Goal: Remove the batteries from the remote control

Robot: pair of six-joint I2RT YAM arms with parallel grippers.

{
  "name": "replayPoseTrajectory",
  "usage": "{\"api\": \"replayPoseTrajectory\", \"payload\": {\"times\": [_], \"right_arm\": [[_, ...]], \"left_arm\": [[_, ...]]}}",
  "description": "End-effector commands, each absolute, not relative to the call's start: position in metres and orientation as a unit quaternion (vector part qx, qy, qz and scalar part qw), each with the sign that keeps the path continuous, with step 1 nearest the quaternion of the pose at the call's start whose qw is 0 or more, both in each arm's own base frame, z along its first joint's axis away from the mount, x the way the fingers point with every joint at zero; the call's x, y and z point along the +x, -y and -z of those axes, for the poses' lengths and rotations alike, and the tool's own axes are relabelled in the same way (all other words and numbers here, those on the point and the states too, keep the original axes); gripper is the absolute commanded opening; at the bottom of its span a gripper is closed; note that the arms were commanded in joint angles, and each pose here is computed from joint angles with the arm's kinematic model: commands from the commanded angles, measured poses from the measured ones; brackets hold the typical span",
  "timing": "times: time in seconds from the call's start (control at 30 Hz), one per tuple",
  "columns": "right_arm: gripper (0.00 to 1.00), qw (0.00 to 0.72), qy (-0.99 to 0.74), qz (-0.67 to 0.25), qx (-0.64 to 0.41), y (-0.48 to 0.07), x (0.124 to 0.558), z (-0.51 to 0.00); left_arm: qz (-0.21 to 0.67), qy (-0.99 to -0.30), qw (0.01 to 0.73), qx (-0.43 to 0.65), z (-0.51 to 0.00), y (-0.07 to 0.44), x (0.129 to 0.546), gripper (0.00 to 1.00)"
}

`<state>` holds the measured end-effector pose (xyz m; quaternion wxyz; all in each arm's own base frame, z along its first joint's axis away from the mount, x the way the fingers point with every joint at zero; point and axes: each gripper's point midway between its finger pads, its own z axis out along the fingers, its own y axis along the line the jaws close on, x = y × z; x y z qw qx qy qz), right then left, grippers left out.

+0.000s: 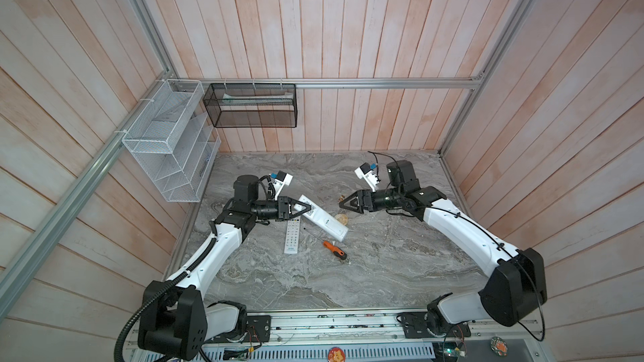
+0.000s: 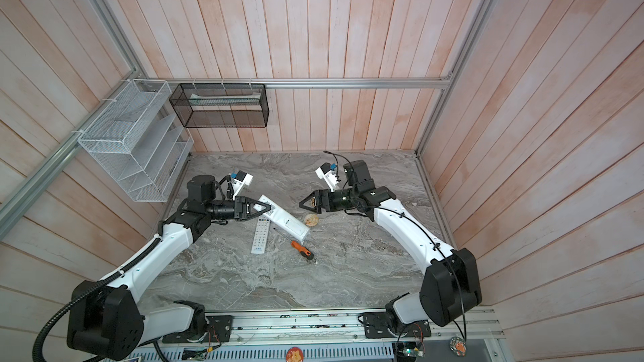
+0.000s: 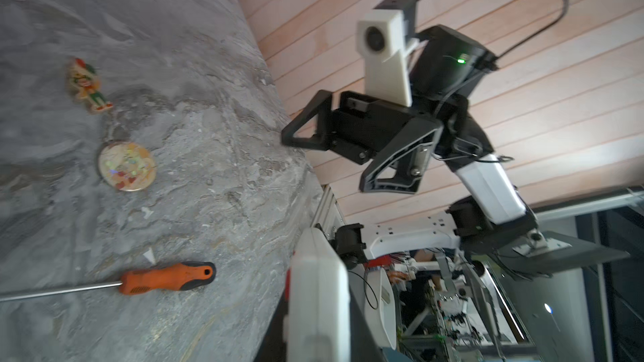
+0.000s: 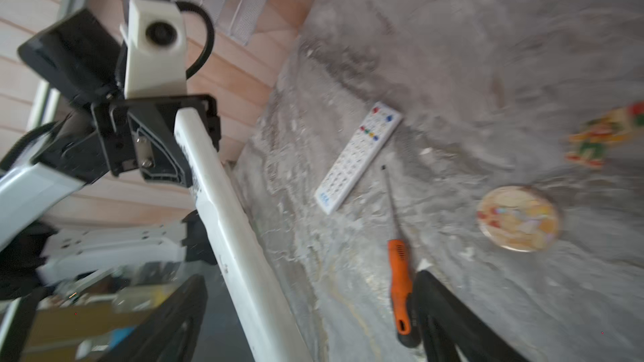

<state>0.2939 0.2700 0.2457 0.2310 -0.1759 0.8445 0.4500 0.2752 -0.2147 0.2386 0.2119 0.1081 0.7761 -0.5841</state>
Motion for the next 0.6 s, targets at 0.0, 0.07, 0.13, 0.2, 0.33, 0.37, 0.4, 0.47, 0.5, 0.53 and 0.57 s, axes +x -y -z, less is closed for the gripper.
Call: {"api": "replayPoseTrajectory", "payload": {"times": [0.0,0.07,0.13,0.2,0.33,0.37,0.4,0.47,0.5,0.53,0.57], "right_arm": [[0.98,0.279,-0.886,-0.360,-0.087,-0.236,0.312,-0.230],[0.98,0.261,-0.884,-0.379,-0.077,-0.240,0.305,-0.218],[0.98,0.237,-0.882,-0.398,-0.081,-0.249,0.294,-0.207],[0.98,0.229,-0.884,-0.396,-0.099,-0.259,0.284,-0.204],[0.98,0.209,-0.888,-0.394,-0.115,-0.278,0.264,-0.193],[0.98,0.202,-0.889,-0.394,-0.117,-0.283,0.259,-0.188],[0.98,0.194,-0.892,-0.391,-0.118,-0.288,0.254,-0.183],[0.98,0.182,-0.898,-0.383,-0.118,-0.295,0.245,-0.172],[0.98,0.176,-0.900,-0.381,-0.117,-0.299,0.241,-0.168],[0.98,0.168,-0.901,-0.383,-0.114,-0.303,0.236,-0.164],[0.97,0.164,-0.902,-0.385,-0.110,-0.307,0.232,-0.161]], "left_arm": [[0.523,-0.807,0.273,0.015,-0.209,0.200,0.291,0.00],[0.509,-0.810,0.291,-0.023,-0.198,0.198,0.291,0.00],[0.491,-0.820,0.291,-0.033,-0.187,0.201,0.288,0.00],[0.487,-0.827,0.279,-0.025,-0.182,0.206,0.280,0.00],[0.463,-0.846,0.264,-0.026,-0.173,0.199,0.263,0.00],[0.455,-0.850,0.264,-0.029,-0.170,0.195,0.259,0.00],[0.446,-0.854,0.265,-0.033,-0.167,0.191,0.255,0.00],[0.433,-0.859,0.269,-0.045,-0.161,0.183,0.248,0.00],[0.428,-0.860,0.271,-0.054,-0.157,0.180,0.245,0.00],[0.424,-0.862,0.271,-0.064,-0.151,0.177,0.241,0.00],[0.422,-0.861,0.274,-0.073,-0.147,0.174,0.239,0.00]]}}
